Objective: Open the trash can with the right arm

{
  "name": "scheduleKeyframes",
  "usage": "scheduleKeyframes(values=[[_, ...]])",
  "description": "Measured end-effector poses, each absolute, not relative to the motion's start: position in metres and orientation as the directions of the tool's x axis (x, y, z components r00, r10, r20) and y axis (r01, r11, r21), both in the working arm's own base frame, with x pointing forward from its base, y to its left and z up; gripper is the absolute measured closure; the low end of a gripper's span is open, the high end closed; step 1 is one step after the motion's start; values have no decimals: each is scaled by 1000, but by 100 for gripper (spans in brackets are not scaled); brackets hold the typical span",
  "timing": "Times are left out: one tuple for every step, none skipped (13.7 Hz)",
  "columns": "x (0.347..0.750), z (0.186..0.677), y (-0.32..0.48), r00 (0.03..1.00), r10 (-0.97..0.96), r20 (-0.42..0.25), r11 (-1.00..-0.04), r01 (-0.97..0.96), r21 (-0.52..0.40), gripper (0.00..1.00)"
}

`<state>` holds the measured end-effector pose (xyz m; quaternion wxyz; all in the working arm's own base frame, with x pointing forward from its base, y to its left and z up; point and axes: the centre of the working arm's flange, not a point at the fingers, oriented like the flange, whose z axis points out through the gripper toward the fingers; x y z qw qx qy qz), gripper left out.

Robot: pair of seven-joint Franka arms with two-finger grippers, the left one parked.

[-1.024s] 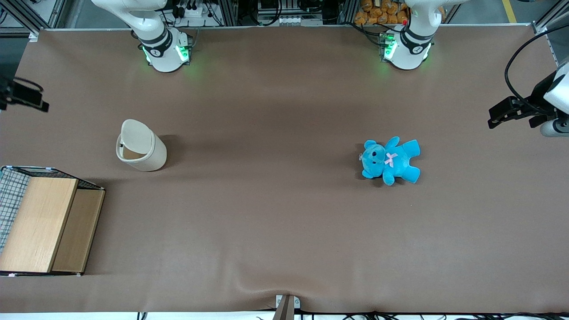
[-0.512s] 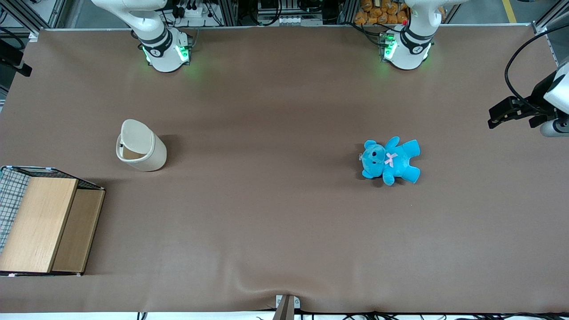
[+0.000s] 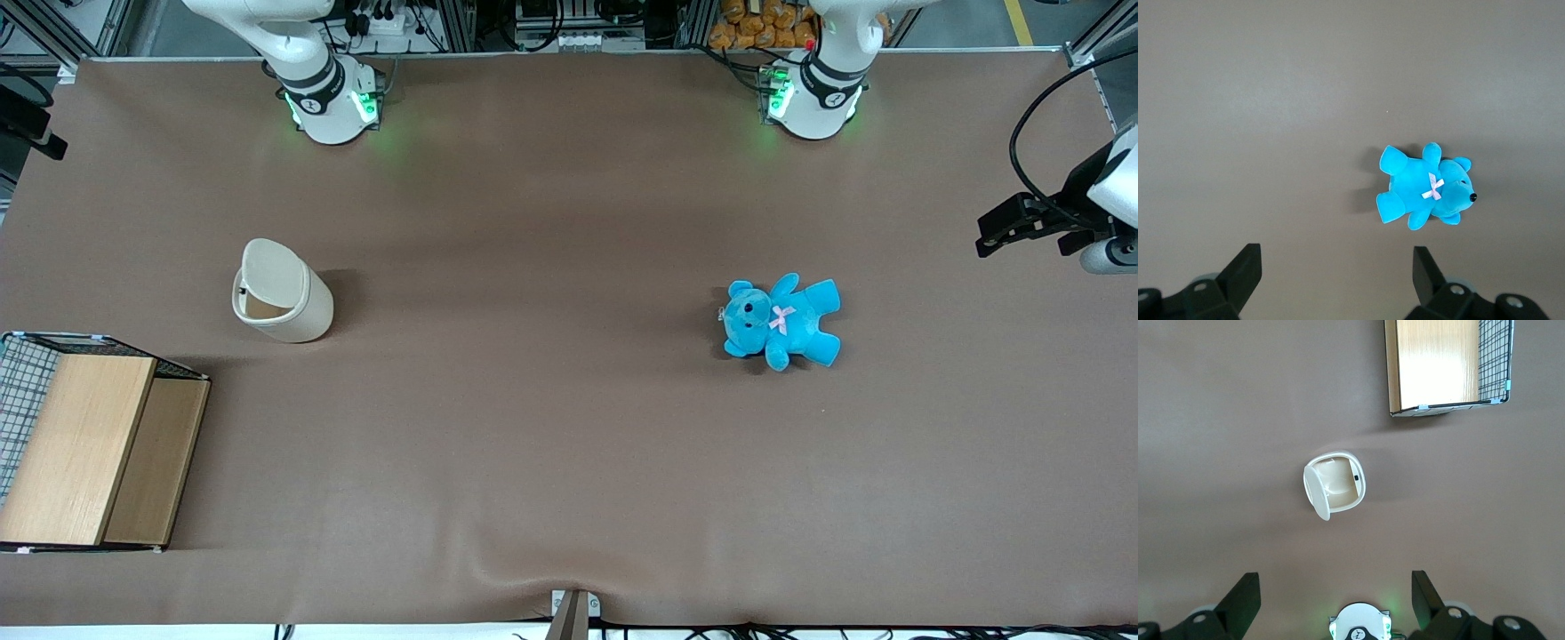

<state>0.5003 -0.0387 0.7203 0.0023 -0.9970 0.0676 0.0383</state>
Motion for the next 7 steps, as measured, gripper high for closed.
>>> scheduleKeyframes(values=[[500,720,-38,987,-143,-77,-990,-143,1,0],[500,720,-38,986,-145,-77,-989,-146,1,0],[500,720,-38,986,-147,-77,-989,-147,2,0],[500,720,-38,986,-148,-77,-989,-148,2,0],[500,720,-38,986,-148,-77,-989,-149,2,0],[500,720,-38,986,-149,-77,-989,-149,2,0],[500,720,-38,986,-149,-77,-989,-149,2,0]])
